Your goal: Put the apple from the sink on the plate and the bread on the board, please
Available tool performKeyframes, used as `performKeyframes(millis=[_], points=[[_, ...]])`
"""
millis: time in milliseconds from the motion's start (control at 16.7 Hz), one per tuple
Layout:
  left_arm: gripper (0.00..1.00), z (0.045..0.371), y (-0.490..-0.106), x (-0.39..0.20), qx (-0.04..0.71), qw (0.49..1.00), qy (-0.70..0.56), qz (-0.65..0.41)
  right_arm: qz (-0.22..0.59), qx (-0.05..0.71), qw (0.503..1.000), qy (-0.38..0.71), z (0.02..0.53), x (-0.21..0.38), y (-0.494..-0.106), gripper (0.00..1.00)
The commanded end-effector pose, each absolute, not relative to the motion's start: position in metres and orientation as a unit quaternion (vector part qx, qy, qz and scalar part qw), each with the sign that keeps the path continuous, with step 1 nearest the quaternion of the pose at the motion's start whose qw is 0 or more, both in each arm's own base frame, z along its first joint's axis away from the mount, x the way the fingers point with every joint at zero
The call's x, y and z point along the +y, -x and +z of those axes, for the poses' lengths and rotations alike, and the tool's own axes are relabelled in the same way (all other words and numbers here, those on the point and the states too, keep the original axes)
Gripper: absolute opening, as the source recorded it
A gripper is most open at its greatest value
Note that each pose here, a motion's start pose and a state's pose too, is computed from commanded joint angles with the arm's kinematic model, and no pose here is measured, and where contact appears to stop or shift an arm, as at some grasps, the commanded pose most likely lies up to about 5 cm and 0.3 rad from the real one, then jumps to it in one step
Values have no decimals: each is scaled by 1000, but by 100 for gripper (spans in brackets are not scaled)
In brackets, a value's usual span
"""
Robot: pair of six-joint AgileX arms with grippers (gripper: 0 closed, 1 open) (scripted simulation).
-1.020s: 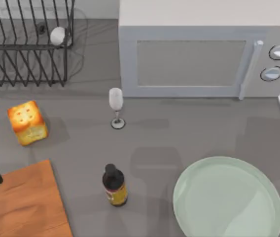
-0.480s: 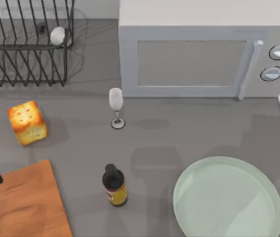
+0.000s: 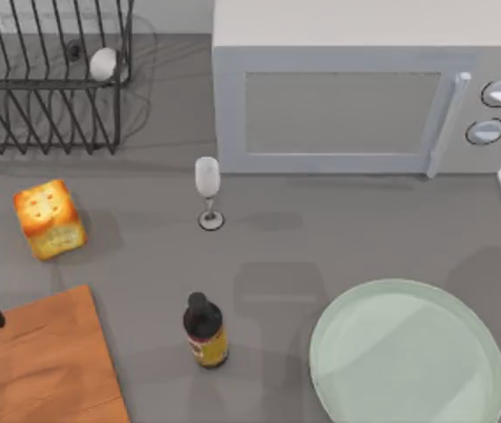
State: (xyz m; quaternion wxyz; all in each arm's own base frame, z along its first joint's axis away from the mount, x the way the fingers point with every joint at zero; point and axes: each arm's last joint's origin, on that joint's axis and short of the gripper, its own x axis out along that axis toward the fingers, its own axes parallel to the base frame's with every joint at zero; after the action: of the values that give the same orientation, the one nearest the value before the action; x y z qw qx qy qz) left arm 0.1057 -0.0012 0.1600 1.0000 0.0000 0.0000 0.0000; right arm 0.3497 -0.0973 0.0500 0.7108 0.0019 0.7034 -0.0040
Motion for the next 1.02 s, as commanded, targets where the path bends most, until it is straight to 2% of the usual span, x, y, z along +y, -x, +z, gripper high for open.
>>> performKeyframes(millis=[240, 540, 1020], points=[[100, 160, -106, -1, 0, 1000, 0, 0, -4, 706, 708, -3, 8, -95, -342, 100], [100, 160, -106, -1, 0, 1000, 0, 0, -4, 707, 707, -4, 5, -95, -340, 100], [100, 160, -106, -1, 0, 1000, 0, 0, -4, 707, 707, -4, 5, -95, -340, 40]])
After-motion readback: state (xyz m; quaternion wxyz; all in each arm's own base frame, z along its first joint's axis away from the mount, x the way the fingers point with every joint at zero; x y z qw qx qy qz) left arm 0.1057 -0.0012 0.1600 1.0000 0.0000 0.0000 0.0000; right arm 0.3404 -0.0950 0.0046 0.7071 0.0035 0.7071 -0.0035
